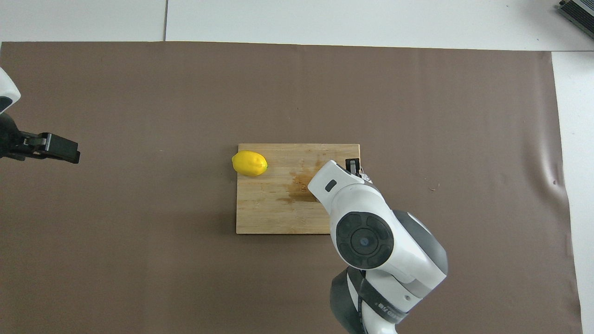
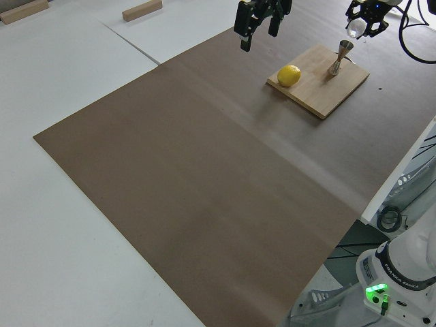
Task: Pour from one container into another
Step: 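Tilt the white cup with the right gripper to pour into the metal cup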
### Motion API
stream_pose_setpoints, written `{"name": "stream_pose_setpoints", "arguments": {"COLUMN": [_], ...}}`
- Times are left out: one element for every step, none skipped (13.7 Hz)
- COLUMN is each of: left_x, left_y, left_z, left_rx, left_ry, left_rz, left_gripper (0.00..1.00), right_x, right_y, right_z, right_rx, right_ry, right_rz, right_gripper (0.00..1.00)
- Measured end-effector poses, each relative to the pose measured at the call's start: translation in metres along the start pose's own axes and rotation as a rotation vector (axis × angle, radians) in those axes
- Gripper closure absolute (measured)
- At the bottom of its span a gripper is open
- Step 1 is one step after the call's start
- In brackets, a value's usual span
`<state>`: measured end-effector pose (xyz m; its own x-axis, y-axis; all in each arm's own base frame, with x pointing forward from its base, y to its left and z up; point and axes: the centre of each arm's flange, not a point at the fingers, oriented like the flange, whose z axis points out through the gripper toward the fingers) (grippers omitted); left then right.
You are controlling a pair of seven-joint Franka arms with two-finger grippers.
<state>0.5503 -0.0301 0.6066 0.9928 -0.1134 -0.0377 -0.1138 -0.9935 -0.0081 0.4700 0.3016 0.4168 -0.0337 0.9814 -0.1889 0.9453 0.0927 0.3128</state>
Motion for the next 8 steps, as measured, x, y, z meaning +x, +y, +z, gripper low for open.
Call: {"name": "stream_pose_setpoints", "arguments": {"left_x": [0.0000,0.0000,0.0000,0.0000,0.0000,0.0000,0.0000,0.0000], "left_y": [0.0000,0.0000,0.0000,0.0000,0.0000,0.0000,0.0000,0.0000], "left_z": [0.0000,0.0000,0.0000,0.0000,0.0000,0.0000,0.0000,0.0000], "left_rx": [0.000,0.000,0.000,0.000,0.000,0.000,0.000,0.000], "left_ry": [0.000,0.000,0.000,0.000,0.000,0.000,0.000,0.000], "left_rz": [0.000,0.000,0.000,0.000,0.000,0.000,0.000,0.000], "left_gripper": [0.00,0.00,0.00,0.00,0.00,0.00,0.00,0.00], "right_x": [0.0044,0.0080,0.0104,0.0113,0.0115,0.0119,0.0121,0.0121], "right_y": [-0.0022,-0.0040,-0.0050,-0.0054,-0.0050,-0.0047,-0.0047,-0.0048], "right_z": [-0.0015,-0.0026,-0.0034,-0.0035,-0.0037,-0.0039,-0.0040,-0.0038], "right_rx": [-0.015,-0.029,-0.043,-0.057,-0.073,-0.084,-0.089,-0.090], "right_ry": [-0.007,-0.011,-0.014,-0.021,-0.028,-0.029,-0.029,-0.031], "right_rz": [-0.002,-0.001,0.000,0.007,0.012,0.011,0.009,0.008], "right_gripper": [0.49,0.49,0.49,0.49,0.49,0.49,0.49,0.49]}}
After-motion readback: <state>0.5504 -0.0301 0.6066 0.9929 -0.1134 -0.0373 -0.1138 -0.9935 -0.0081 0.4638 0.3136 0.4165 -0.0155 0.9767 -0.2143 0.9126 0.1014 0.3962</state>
